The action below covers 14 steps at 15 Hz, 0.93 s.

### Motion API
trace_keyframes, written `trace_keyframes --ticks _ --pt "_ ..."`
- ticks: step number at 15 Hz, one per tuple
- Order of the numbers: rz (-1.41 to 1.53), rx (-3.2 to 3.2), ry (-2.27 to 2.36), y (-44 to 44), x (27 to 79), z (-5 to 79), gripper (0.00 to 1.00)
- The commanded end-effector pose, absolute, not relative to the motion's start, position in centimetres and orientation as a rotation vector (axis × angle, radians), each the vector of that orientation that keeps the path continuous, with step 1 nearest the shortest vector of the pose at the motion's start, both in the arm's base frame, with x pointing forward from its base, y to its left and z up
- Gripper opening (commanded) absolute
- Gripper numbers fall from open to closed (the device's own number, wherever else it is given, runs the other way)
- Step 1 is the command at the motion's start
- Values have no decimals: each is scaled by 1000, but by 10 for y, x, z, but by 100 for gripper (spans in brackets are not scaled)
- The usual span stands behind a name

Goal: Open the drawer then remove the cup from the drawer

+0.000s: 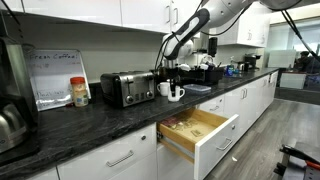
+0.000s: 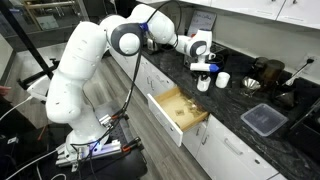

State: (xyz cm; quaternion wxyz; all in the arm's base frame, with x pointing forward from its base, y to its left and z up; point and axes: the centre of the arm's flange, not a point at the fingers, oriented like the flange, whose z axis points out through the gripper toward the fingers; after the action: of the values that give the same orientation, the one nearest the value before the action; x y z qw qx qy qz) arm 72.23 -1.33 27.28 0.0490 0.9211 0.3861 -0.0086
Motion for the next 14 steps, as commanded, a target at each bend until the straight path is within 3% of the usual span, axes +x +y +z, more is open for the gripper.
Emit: trace_keyframes --ticks 1,7,14 --pt "-14 2824 1202 -21 731 279 59" --pt "-31 2837 1179 -21 733 292 99" --pt "-37 2870 1138 -8 733 329 100"
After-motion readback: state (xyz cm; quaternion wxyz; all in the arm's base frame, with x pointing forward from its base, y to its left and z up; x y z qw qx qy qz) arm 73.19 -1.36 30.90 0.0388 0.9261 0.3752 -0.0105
